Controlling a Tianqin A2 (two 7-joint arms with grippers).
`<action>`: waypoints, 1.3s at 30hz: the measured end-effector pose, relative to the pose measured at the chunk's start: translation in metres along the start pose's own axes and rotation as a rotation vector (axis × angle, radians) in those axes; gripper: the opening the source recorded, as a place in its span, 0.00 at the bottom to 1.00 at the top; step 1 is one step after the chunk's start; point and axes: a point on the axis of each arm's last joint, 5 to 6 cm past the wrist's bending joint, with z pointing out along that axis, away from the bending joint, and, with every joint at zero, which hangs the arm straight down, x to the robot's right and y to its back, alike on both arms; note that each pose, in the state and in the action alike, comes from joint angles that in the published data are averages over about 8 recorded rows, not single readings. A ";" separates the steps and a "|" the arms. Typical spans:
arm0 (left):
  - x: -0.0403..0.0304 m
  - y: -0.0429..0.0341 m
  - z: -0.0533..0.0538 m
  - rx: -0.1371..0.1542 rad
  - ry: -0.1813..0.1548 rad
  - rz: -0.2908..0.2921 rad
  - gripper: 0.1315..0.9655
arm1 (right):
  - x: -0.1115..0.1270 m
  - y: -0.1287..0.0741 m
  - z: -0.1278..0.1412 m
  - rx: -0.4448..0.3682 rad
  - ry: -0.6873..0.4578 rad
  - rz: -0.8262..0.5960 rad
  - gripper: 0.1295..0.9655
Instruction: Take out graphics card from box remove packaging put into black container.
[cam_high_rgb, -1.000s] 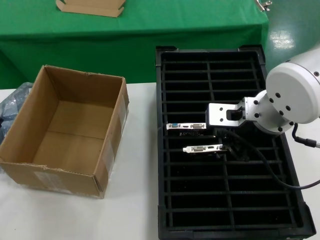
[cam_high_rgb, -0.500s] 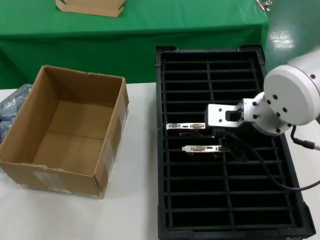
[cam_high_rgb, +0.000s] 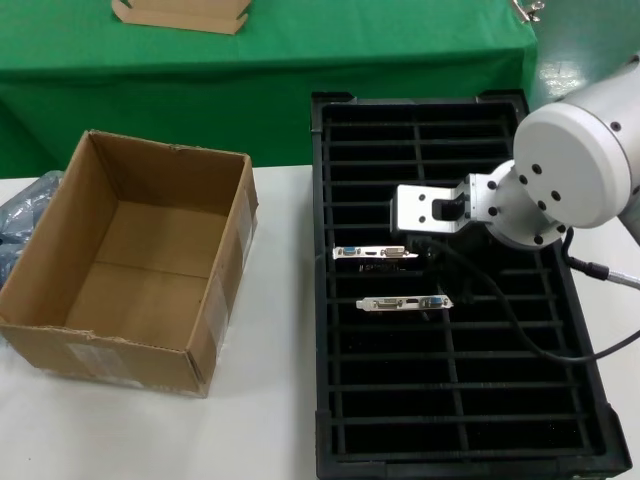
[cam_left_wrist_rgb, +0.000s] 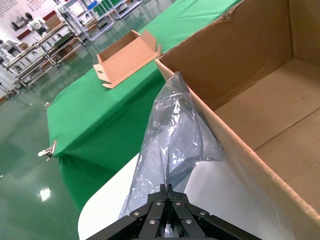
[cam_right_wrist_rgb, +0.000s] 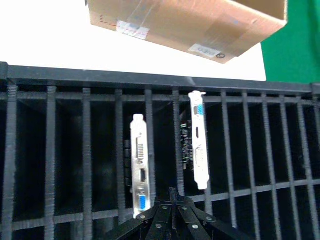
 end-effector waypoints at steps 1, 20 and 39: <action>0.0001 -0.0001 0.000 0.000 0.000 0.000 0.01 | 0.001 -0.001 -0.001 0.002 0.007 -0.001 0.00; -0.0012 -0.0090 0.005 -0.011 0.026 0.025 0.01 | 0.042 -0.038 -0.051 0.166 0.456 0.052 0.00; -0.0258 -0.0370 0.008 -0.014 0.030 0.065 0.23 | -0.034 -0.008 -0.054 0.394 0.742 0.252 0.13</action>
